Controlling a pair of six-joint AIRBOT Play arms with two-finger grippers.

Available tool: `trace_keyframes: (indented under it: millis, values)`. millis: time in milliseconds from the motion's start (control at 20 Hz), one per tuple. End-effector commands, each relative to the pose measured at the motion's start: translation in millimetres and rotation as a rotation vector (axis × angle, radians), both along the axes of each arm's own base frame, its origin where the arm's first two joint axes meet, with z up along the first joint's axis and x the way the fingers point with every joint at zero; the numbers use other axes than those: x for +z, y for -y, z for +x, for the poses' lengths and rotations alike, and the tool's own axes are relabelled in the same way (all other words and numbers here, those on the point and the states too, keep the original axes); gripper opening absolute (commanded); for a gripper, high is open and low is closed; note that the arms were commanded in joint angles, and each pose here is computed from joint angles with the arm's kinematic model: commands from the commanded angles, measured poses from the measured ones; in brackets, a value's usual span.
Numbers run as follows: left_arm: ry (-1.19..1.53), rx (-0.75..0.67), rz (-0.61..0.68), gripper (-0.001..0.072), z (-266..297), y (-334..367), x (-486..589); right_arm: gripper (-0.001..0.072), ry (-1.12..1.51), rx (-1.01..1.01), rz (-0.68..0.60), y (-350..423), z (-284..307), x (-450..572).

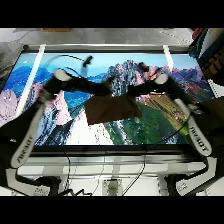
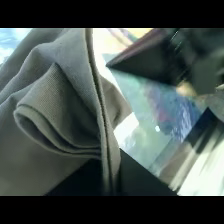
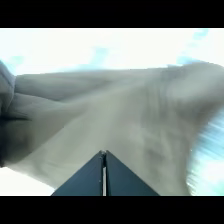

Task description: Fold the clothes and pants, and hang the long-sleeved shirts on hangers.

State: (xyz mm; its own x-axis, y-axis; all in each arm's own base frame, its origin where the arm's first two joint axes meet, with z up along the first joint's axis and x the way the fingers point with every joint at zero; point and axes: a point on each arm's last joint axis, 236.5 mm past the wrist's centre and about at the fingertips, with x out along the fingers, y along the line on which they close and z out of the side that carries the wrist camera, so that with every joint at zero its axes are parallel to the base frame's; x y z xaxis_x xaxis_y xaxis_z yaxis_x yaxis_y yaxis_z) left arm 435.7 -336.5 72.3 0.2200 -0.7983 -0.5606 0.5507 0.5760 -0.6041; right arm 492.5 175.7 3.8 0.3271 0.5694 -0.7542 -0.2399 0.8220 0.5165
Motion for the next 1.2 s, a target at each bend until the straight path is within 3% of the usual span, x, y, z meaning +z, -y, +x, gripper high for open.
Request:
trace_keyframes:
  millis: [0, 50, 100, 150, 300, 350, 400, 450, 500, 550, 700, 800, 1150]
  values:
    - [0.044, 0.005, -0.007, 0.0535, -9.4, 68.0, -29.3, 0.0013, -0.122, -0.077, -0.013, 91.6, -17.4, 0.6]
    - [0.039, -0.009, -0.003, 0.0693, -15.0, 74.6, -33.6, 0.0053, -0.131, -0.09, -0.022, 110.2, -19.7, -1.2]
    - [0.048, -0.025, 0.001, 0.0689, -18.0, 77.2, -34.5, 0.0145, -0.13, -0.101, -0.034, 127.0, -20.3, -2.7]
    - [0.048, -0.025, 0.0, 0.0689, -18.0, 77.2, -33.6, 0.0155, -0.127, -0.104, -0.04, 139.3, -21.4, -3.6]
    - [0.048, 0.009, -0.002, 0.0689, -3.6, 59.1, -29.7, 0.0148, -0.125, -0.105, -0.027, 158.1, -23.7, -8.9]
    - [0.04, 0.018, 0.0, 0.0689, 0.9, 50.7, -29.7, 0.0087, -0.121, -0.021, 0.019, 144.8, -31.8, -8.8]
    - [0.032, 0.025, 0.001, 0.0689, 4.9, 42.7, -30.2, 0.0078, -0.118, 0.085, 0.094, 123.8, -43.1, -5.9]
    - [0.021, 0.032, 0.004, 0.0689, 8.6, 34.4, -31.6, 0.0143, -0.117, 0.155, 0.156, 105.9, -50.5, -5.2]
    - [0.014, 0.039, 0.005, 0.0689, 11.9, 27.4, -32.2, 0.0365, -0.122, 0.18, 0.171, 94.1, -52.6, -11.0]
    - [0.004, 0.042, 0.006, 0.0689, 14.0, 21.1, -33.0, 0.0493, -0.123, 0.183, 0.146, 86.5, -51.0, -20.6]
    - [-0.036, 0.018, 0.012, 0.0689, 8.7, 10.8, -36.2, 0.0511, -0.13, 0.077, 0.051, 70.5, -28.9, -50.9]
    - [-0.064, -0.018, 0.017, 0.0689, -1.4, 10.8, -38.2, 0.0559, -0.179, 0.022, 0.035, 58.4, -22.7, -74.9]
    - [-0.075, -0.033, 0.019, 0.0689, -5.9, 11.1, -38.9, 0.057, -0.395, -0.016, 0.224, 19.4, -38.2, -114.8]
